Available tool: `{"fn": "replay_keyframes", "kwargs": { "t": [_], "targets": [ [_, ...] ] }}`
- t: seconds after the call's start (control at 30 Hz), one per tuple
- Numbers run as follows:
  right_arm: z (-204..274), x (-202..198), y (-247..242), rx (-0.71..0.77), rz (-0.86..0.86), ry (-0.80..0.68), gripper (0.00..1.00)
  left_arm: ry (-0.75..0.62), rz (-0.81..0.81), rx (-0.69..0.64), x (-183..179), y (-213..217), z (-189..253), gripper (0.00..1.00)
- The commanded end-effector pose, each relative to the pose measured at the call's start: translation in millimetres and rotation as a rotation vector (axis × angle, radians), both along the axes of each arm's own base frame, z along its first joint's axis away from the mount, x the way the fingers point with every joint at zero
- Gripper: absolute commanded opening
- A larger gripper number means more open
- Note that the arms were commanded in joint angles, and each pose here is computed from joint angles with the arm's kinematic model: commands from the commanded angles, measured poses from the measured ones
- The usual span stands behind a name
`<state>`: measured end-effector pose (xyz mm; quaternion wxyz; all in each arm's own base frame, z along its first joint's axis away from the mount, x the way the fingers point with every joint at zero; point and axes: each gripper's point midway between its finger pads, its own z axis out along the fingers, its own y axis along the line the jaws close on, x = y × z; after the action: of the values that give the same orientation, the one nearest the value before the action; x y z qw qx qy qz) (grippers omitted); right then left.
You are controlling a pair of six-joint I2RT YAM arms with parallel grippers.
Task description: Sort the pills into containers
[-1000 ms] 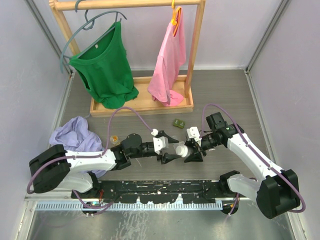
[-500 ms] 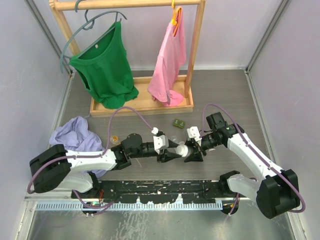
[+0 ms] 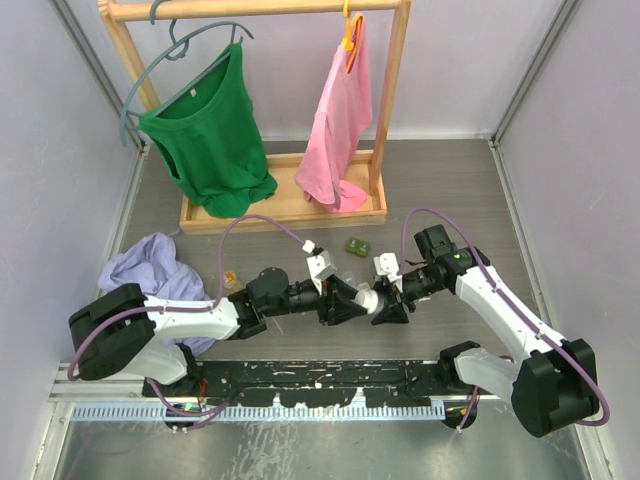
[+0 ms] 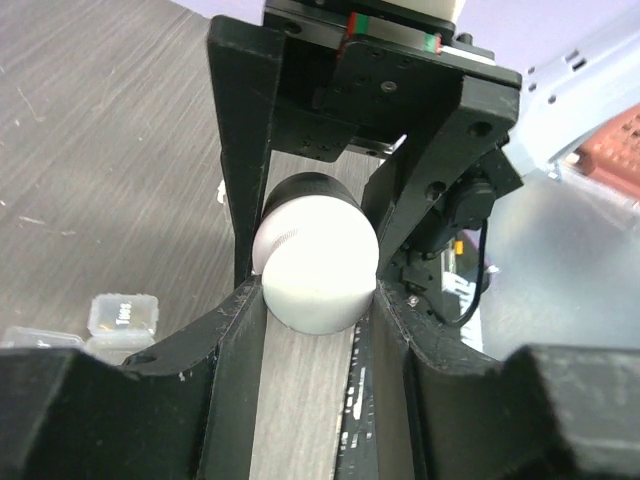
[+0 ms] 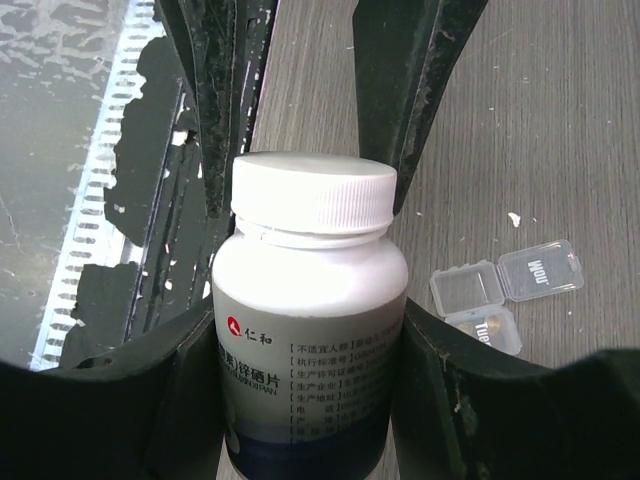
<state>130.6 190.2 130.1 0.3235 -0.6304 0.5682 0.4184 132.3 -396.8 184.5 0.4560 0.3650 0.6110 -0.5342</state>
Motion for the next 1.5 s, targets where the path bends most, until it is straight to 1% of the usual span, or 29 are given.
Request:
{"fn": "replay_keyframes", "kwargs": {
  "t": [0.0,0.03,0.07,0.17,0.23,0.33,0.53,0.6,0.8,0.87,0.97,1.07,1.2,1.33,1.47],
  "targets": [
    [16,0,10,0.076,0.047,-0.037,0.01,0.121,0.078,-0.123,13,-6,36,0.00],
    [16,0,10,0.076,0.047,-0.035,0.01,0.137,0.085,-0.120,14,-7,36,0.01],
    [16,0,10,0.077,0.047,-0.036,0.01,0.152,0.087,-0.112,14,-7,34,0.04],
    [17,-1,11,0.082,0.049,-0.034,0.01,0.186,0.086,-0.106,14,-10,34,0.22],
    [18,-2,11,0.086,0.050,-0.034,0.01,0.202,0.087,-0.107,13,-10,34,0.40],
    [21,-3,11,0.094,0.055,-0.041,0.01,0.205,0.096,-0.110,11,-6,35,0.63],
    [24,-5,11,0.104,0.063,-0.053,0.01,0.160,0.132,-0.112,11,9,38,1.00],
    [25,-5,11,0.103,0.063,-0.057,0.01,0.128,0.135,-0.123,8,17,47,0.98],
    [25,-5,11,0.100,0.062,-0.057,0.01,0.050,0.146,-0.087,1,40,53,0.98],
    [26,-5,11,0.101,0.062,-0.058,0.01,0.028,0.130,-0.121,-5,48,65,0.98],
    [28,-5,10,0.106,0.059,-0.064,0.01,-0.044,0.066,-0.164,-18,54,80,0.98],
    [29,-4,10,0.109,0.058,-0.059,0.01,-0.108,0.030,-0.156,-24,56,85,0.98],
    [29,-4,10,0.112,0.055,-0.056,0.01,-0.176,0.023,-0.143,-24,56,84,0.98],
    [29,-6,10,0.116,0.062,-0.055,0.01,-0.286,0.020,-0.151,-22,55,88,0.98],
    [30,-7,10,0.120,0.067,-0.065,0.01,-0.381,-0.029,-0.144,-25,49,86,0.98]
  ]
}}
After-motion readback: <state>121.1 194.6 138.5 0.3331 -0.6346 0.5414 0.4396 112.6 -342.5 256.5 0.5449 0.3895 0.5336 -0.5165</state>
